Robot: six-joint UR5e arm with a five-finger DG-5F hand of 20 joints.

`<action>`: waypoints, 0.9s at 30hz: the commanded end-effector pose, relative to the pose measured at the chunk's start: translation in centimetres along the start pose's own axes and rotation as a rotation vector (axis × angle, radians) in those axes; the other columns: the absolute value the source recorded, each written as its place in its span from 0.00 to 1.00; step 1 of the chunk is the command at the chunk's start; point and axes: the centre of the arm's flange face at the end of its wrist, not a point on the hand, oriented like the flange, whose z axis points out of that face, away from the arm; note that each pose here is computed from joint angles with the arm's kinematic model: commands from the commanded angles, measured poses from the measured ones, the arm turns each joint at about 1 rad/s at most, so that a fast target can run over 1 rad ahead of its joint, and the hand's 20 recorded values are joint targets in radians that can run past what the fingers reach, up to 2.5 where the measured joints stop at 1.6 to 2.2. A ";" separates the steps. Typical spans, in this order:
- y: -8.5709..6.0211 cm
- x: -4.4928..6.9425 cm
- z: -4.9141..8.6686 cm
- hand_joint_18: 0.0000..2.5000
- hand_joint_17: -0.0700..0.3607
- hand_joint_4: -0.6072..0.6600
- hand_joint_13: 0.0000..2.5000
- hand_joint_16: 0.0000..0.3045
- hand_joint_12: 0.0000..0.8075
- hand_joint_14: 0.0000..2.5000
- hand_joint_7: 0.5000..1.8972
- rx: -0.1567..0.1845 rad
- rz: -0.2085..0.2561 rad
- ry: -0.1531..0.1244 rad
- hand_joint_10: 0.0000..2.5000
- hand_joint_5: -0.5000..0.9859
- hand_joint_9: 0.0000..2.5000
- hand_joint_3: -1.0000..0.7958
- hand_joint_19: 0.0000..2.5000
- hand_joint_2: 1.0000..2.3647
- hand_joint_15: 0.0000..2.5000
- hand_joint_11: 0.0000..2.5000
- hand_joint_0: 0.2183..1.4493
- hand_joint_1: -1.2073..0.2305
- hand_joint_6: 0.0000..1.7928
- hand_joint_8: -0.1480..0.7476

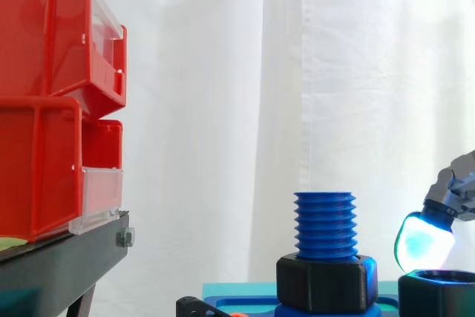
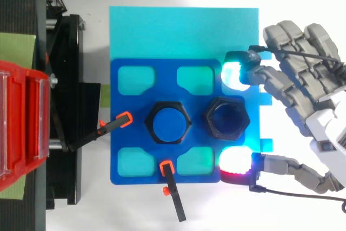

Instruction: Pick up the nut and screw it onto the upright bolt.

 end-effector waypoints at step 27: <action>0.0 0.1 0.2 0.08 0.46 0.73 0.09 0.19 0.51 0.00 0.39 -0.015 -0.019 0.004 0.00 0.19 0.08 0.28 0.00 0.00 0.00 0.00 0.23 0.29 0.28 0.52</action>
